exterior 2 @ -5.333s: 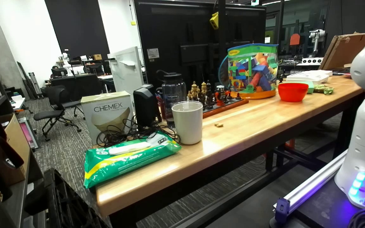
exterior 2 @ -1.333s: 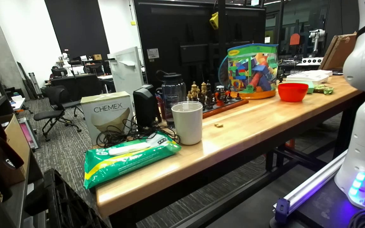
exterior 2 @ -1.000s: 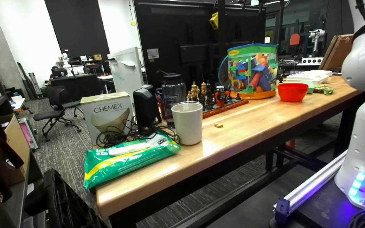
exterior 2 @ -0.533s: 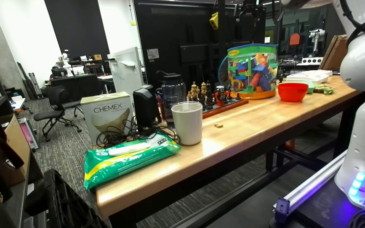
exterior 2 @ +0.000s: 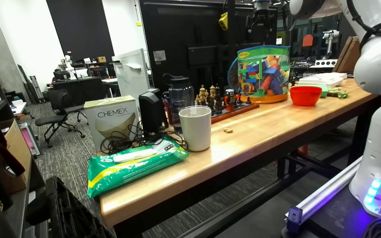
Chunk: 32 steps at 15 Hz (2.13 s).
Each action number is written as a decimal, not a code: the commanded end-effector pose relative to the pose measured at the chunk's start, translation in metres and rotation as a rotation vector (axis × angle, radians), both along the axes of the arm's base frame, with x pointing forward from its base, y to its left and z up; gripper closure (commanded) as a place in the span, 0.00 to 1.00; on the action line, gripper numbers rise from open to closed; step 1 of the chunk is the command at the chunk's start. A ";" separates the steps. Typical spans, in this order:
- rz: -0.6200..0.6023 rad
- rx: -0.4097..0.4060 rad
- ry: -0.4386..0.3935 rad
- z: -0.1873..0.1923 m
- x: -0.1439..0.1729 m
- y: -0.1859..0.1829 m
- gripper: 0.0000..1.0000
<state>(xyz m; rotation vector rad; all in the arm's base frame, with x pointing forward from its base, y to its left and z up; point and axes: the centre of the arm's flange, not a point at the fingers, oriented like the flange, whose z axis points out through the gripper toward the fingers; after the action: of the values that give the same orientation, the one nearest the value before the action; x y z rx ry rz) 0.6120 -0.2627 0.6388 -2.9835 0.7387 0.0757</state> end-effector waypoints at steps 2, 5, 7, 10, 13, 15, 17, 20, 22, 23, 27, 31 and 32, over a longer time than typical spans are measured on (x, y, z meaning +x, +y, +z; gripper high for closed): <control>0.000 0.027 0.033 0.017 0.026 -0.022 0.00; -0.005 0.030 0.054 0.001 0.032 -0.024 0.00; -0.009 0.028 0.061 -0.009 0.039 -0.023 0.00; -0.008 0.030 0.073 -0.022 0.049 -0.021 0.00; -0.008 0.030 0.083 -0.032 0.054 -0.018 0.00; -0.010 0.030 0.093 -0.037 0.057 -0.018 0.00; -0.015 0.029 0.100 -0.044 0.060 -0.018 0.00; -0.022 0.046 0.129 -0.057 0.067 -0.024 0.00; -0.028 0.057 0.144 -0.065 0.071 -0.028 0.00; -0.035 0.057 0.155 -0.069 0.073 -0.028 0.00; -0.056 0.062 0.196 -0.085 0.079 -0.028 0.00; -0.086 0.056 0.205 -0.083 0.080 -0.028 0.00; -0.103 0.055 0.200 -0.079 0.079 -0.032 0.00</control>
<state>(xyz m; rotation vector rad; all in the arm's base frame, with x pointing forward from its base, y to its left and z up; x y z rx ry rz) 0.6501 -0.2704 0.5215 -2.9212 0.8309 0.3887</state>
